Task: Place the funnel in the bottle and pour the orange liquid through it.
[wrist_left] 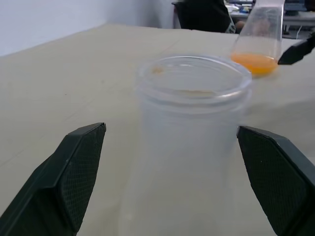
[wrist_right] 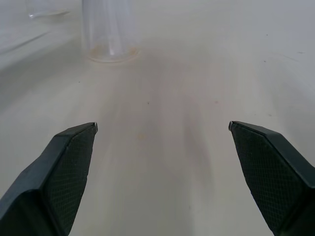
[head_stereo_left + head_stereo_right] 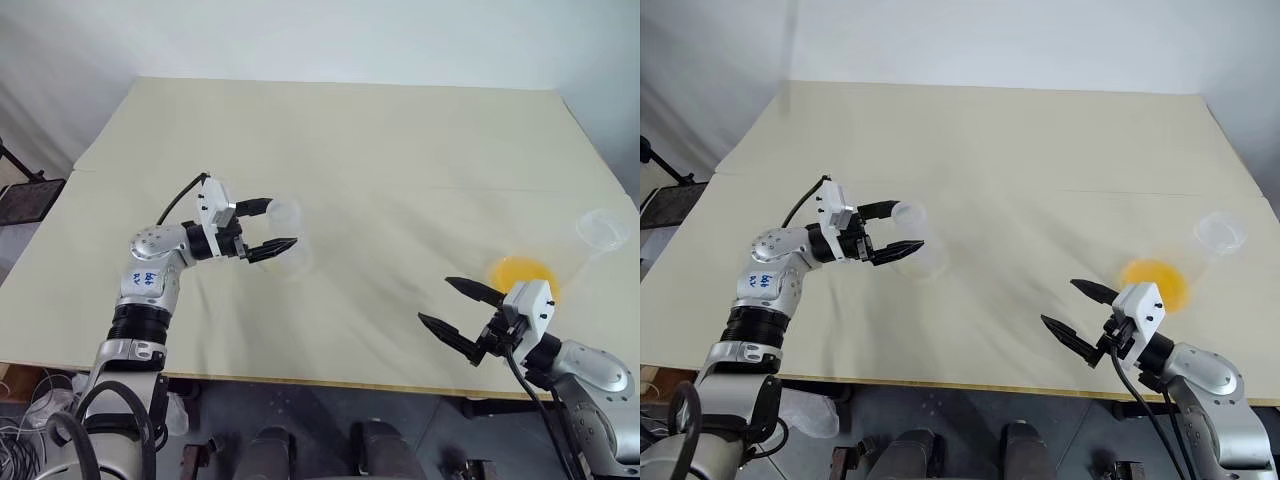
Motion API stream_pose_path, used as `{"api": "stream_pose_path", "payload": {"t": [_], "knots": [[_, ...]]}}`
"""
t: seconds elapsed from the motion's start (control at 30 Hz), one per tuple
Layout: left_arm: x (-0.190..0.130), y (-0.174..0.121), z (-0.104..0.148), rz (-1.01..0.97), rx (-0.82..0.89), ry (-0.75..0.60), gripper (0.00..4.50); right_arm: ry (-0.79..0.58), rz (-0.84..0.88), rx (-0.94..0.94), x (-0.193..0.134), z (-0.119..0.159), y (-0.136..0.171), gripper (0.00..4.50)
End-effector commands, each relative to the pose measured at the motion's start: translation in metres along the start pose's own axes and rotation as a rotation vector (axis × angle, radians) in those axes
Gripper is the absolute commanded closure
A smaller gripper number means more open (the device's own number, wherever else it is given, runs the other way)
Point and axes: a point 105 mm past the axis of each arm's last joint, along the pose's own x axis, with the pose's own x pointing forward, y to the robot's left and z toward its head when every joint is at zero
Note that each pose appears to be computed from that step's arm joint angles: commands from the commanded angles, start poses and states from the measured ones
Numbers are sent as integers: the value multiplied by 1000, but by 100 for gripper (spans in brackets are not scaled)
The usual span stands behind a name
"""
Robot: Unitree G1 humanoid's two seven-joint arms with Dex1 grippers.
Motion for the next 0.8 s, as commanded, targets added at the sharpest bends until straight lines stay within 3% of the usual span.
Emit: {"api": "stream_pose_path", "payload": {"t": [0.03, 0.23, 0.57, 0.8], "knots": [[2, 0, 6, -21, 17, -35, 41, -39, -15, -44, -3, 13, -1, 0], [4, 1, 10, -14, 3, -78, 207, -35, -23, -48, -3, 14, -2, 0], [10, -8, 41, -66, 33, -133, 208, -28, -20, -54, -4, 15, -6, 0], [50, -38, 56, -205, 20, -94, 208, 24, 36, -42, -26, 12, -5, 0]]}}
